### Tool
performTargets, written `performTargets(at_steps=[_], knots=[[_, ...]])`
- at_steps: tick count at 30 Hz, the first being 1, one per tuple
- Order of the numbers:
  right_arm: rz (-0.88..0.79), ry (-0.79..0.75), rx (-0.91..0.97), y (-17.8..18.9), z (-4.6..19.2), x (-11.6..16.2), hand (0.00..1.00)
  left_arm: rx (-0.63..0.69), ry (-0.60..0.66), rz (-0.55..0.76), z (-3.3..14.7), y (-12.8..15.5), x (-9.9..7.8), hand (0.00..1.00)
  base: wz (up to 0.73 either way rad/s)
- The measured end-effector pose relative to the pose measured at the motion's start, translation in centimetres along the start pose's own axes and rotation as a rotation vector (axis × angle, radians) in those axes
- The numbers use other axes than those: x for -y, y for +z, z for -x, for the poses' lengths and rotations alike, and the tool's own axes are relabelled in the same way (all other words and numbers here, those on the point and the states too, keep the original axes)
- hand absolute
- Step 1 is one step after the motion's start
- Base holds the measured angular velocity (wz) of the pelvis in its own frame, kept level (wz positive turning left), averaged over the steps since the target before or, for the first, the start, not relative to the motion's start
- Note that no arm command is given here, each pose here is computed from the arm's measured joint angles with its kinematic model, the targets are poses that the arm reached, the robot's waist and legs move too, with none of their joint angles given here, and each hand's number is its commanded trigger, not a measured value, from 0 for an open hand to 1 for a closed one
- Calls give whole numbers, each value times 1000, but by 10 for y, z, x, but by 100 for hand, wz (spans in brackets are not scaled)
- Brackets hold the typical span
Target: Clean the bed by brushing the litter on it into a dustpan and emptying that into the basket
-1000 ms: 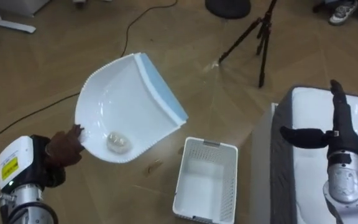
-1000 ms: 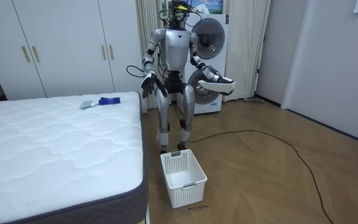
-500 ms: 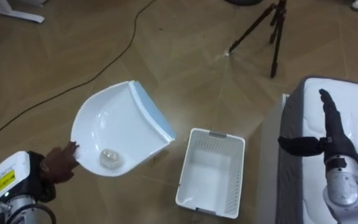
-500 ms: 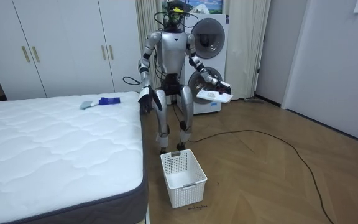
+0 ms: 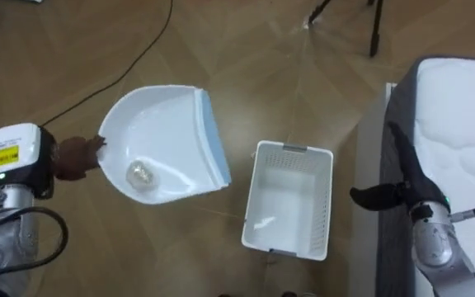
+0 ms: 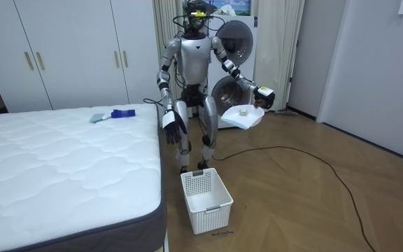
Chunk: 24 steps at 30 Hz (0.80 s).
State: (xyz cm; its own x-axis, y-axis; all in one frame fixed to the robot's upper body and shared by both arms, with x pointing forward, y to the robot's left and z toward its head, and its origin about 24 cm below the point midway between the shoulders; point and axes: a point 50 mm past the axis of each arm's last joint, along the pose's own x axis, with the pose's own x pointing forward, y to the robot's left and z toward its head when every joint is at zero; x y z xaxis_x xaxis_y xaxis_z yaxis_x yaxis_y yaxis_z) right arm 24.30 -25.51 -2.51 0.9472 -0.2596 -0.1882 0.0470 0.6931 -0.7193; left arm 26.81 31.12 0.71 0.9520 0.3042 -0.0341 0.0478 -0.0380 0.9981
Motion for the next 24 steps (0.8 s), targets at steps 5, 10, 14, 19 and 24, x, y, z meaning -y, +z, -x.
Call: performTargets(at_steps=[5, 10, 14, 19, 24], knots=[[43, 5, -8, 1, -8, -1, 0, 51, -8, -102, -11, 8, -7, 100, 4], [45, 6, -11, -1, -7, -1, 0, 86, -13, -154, -20, 15, -17, 100, -3], [51, 13, -19, -3, -5, -3, 0, 78, -40, -217, -21, 9, -18, 100, -9], [57, 14, 2, 1, -4, -2, 0, 89, -51, -272, -24, 9, -22, 100, -3], [84, 23, 38, 2, -1, -3, 0, 90, -81, -298, -25, 8, -21, 100, -5]])
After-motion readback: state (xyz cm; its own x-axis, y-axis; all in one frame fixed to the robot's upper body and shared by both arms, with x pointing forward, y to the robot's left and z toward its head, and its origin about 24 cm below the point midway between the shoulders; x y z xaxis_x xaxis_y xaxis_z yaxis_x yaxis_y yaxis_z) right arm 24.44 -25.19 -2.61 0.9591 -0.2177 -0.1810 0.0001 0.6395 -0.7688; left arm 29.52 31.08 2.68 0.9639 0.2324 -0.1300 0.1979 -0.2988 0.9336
